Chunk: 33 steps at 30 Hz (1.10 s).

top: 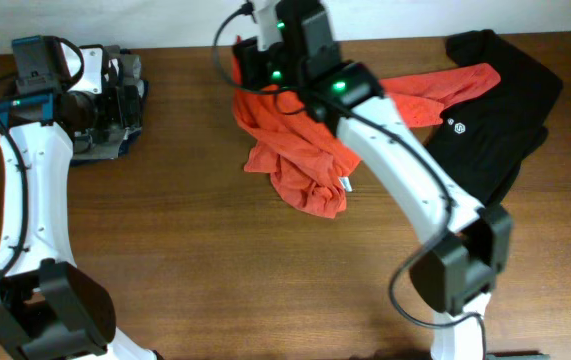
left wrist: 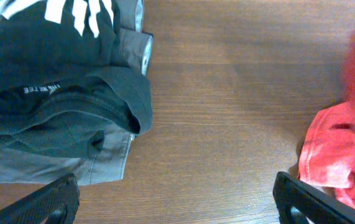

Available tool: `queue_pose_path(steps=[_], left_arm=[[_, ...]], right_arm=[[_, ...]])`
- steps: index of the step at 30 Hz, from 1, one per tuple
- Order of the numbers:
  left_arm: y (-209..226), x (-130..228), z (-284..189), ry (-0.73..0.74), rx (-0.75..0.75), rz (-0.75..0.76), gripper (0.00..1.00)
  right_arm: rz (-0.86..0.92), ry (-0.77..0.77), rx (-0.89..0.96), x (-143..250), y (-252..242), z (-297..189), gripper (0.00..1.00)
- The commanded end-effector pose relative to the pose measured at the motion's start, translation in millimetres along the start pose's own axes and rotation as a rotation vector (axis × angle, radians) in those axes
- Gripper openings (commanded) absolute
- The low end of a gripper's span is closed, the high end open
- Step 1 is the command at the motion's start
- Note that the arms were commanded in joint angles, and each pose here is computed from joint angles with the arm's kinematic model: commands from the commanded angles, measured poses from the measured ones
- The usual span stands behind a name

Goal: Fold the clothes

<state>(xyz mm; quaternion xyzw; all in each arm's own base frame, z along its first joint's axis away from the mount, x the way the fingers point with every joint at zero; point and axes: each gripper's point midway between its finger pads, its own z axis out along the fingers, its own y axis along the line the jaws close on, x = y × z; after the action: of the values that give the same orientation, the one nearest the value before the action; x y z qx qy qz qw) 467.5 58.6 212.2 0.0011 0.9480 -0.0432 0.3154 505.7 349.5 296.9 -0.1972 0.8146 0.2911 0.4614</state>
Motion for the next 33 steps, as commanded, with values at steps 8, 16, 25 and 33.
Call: queue_pose_path(steps=[8,16,25,33], left_arm=[[13.5,-14.3,-28.9,-0.072,-0.022,-0.002,0.99],[15.3,-12.0,-30.9,-0.066,-0.017,-0.014,0.99],[-18.9,-19.9,-24.1,-0.107,0.188,0.066,0.99],[-42.2,-5.3,27.7,-0.07,0.416,0.15,0.99]], right_arm=[[-0.052,-0.089,-0.106,-8.9,88.9,10.0,0.04],[-0.053,-0.112,-0.036,-10.0,82.9,13.8,0.04],[-0.025,0.006,-0.041,12.3,60.6,12.9,0.04],[-0.007,0.096,-0.267,24.2,78.8,1.5,0.04]])
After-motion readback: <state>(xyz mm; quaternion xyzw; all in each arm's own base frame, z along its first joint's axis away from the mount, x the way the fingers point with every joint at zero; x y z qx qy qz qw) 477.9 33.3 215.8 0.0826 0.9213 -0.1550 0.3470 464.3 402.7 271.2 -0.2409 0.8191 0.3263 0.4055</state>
